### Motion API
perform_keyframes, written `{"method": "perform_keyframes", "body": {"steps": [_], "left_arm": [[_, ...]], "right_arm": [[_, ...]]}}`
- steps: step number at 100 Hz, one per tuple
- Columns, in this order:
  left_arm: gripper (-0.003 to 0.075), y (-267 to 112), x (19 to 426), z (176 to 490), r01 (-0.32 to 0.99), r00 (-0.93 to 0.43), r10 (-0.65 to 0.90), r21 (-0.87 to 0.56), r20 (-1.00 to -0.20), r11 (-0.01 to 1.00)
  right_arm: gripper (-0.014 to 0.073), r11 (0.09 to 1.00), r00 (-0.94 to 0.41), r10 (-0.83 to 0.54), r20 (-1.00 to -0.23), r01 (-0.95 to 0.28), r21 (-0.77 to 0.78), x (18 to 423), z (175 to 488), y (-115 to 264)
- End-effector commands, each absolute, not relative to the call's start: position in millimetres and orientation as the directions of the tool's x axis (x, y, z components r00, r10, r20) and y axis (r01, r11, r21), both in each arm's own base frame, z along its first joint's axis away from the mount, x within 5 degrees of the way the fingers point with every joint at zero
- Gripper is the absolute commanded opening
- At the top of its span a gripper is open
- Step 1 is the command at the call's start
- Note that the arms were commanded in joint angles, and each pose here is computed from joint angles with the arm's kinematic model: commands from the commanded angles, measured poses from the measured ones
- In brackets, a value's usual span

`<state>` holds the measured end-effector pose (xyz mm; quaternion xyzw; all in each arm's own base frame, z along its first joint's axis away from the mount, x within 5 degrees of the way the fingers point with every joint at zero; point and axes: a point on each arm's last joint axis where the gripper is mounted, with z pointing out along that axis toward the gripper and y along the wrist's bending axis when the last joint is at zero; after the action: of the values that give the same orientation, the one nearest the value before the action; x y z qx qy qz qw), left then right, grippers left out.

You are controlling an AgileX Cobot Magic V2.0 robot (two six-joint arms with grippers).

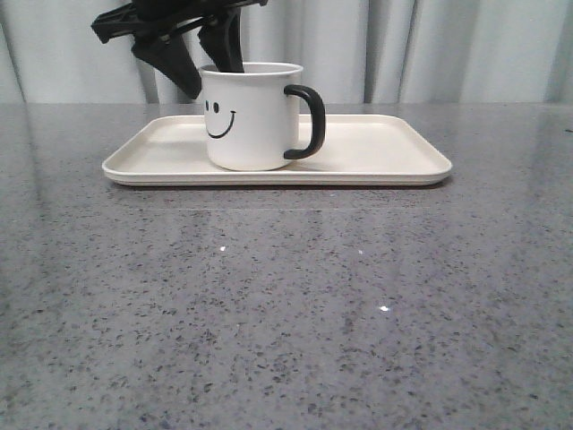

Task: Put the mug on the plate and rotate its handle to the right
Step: 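Lower the mug onto the cream tray and open the left gripper, then raise the left gripper away and bring the right gripper above the mug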

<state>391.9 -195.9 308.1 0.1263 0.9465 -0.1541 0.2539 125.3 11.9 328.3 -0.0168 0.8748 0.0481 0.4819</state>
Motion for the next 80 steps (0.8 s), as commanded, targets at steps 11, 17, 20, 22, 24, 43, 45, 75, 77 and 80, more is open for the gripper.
{"method": "perform_keyframes", "body": {"steps": [11,17,20,22,24,43,45,75,77,80], "left_arm": [[0.0365,-187.0,369.3,383.9,0.362,-0.694,0.089,-0.239,-0.715,0.901],[0.0365,-181.4,360.7,399.3,0.370,-0.663,0.089,-0.222,-0.744,0.902],[0.0365,-177.9,355.2,407.9,0.373,-0.646,0.089,-0.211,-0.758,0.903],[0.0365,-176.5,352.7,411.0,0.374,-0.641,0.089,-0.209,-0.762,0.903],[0.0365,-174.4,348.9,416.1,0.376,-0.631,0.088,-0.205,-0.771,0.904],[0.0365,-154.8,311.9,446.1,0.388,-0.570,0.082,-0.179,-0.818,0.904],[0.0365,-152.6,307.9,447.6,0.387,-0.566,0.083,-0.175,-0.820,0.905],[0.0365,-122.5,247.2,447.4,0.387,-0.536,0.077,-0.164,-0.841,0.907],[0.0365,-121.3,244.9,445.4,0.387,-0.534,0.076,-0.164,-0.842,0.907],[0.0365,-118.2,238.4,444.6,0.388,-0.524,0.070,-0.165,-0.849,0.907]], "right_arm": [[0.0321,0.994,-0.464,0.023,-0.886,-0.086,0.070,129.3,344.6,13.1],[0.0321,0.992,-0.462,0.021,-0.887,-0.099,0.075,128.9,346.0,14.9],[0.0321,0.991,-0.461,0.016,-0.887,-0.112,0.076,128.7,346.4,16.6],[0.0321,0.990,-0.460,0.013,-0.888,-0.118,0.076,128.8,347.1,17.4],[0.0321,0.989,-0.460,0.009,-0.888,-0.128,0.076,129.0,347.4,18.7],[0.0337,0.980,-0.494,-0.023,-0.869,-0.181,0.077,143.1,354.1,28.4],[0.0347,0.980,-0.497,-0.025,-0.868,-0.183,0.077,144.2,355.2,28.9],[0.0413,0.962,-0.545,-0.079,-0.835,-0.261,0.080,175.3,381.8,48.8],[0.0413,0.960,-0.545,-0.084,-0.835,-0.270,0.080,177.9,383.6,51.2],[0.0413,0.955,-0.542,-0.091,-0.835,-0.286,0.081,182.4,386.8,55.7]]}}
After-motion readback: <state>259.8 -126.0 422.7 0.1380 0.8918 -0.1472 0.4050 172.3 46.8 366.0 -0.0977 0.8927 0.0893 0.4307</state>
